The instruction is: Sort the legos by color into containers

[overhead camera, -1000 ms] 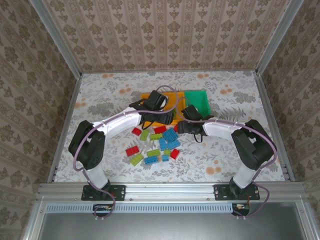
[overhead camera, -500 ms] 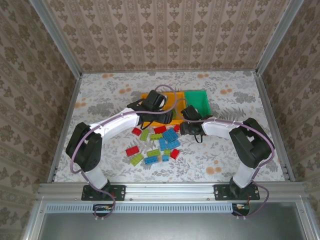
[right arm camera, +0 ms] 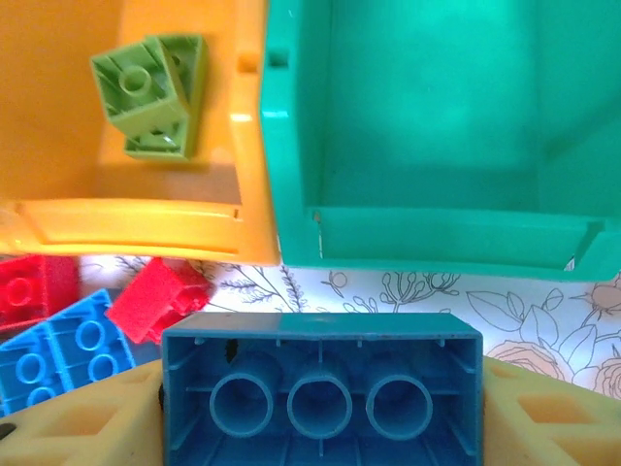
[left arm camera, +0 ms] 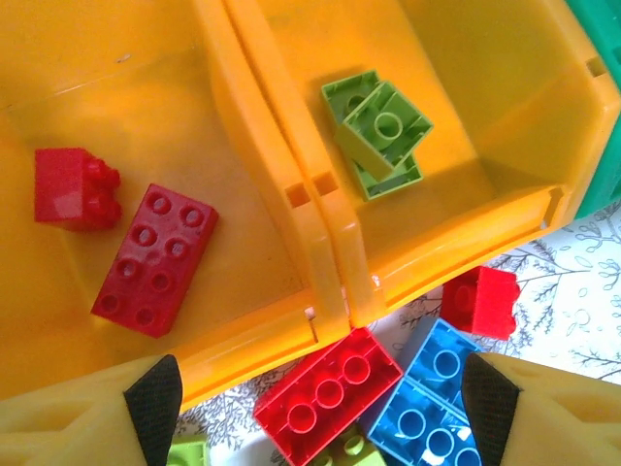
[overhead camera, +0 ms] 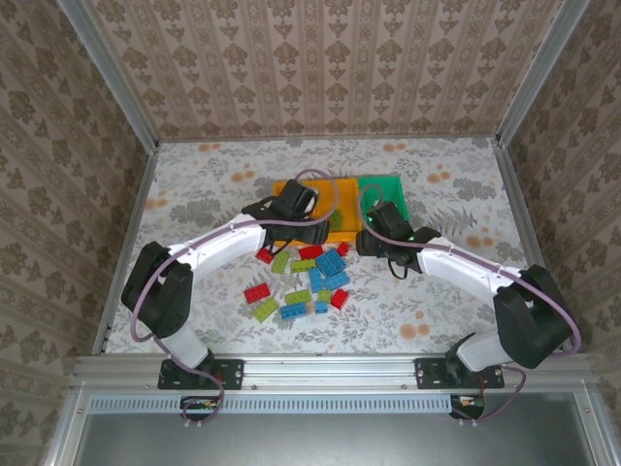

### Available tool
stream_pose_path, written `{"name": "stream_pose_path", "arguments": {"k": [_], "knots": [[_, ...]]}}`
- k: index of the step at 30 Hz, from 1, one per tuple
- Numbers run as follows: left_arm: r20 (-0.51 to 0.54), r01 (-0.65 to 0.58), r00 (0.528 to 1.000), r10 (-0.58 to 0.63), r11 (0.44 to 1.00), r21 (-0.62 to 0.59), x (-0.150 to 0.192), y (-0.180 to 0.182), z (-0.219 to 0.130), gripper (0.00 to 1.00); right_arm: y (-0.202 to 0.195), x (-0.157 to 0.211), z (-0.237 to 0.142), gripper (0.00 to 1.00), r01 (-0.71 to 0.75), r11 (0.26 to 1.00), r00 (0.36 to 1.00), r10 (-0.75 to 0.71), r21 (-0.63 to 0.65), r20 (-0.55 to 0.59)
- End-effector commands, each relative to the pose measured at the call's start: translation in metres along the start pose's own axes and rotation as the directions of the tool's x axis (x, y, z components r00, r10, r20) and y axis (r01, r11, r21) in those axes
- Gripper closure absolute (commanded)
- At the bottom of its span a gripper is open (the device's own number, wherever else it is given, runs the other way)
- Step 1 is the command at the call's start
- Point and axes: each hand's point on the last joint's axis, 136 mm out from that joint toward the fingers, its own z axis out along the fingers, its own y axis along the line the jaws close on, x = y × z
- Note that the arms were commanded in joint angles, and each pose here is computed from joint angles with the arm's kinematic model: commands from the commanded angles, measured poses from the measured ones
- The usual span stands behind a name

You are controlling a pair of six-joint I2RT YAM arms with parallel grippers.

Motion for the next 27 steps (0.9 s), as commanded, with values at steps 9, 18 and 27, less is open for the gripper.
{"name": "stream_pose_path", "arguments": {"k": [9, 18, 27], "knots": [[0.057, 0.056, 0.997, -0.052, 0.997, -0.054, 0.01, 0.028, -0.021, 0.18, -0.024, -0.041, -0.009, 0.45, -0.107, 0.992, 0.992, 0.102, 0.063, 0.079], [0.036, 0.064, 0.997, -0.061, 0.994, -0.084, 0.03, 0.039, -0.024, 0.16, -0.04, -0.054, 0.032, 0.43, -0.113, 0.986, 0.993, 0.116, 0.122, -0.014], [0.043, 0.083, 0.996, -0.078, 0.991, -0.104, 0.038, 0.048, -0.03, 0.15, -0.039, -0.053, 0.047, 0.22, -0.119, 0.984, 0.99, 0.128, 0.134, -0.061]]}}
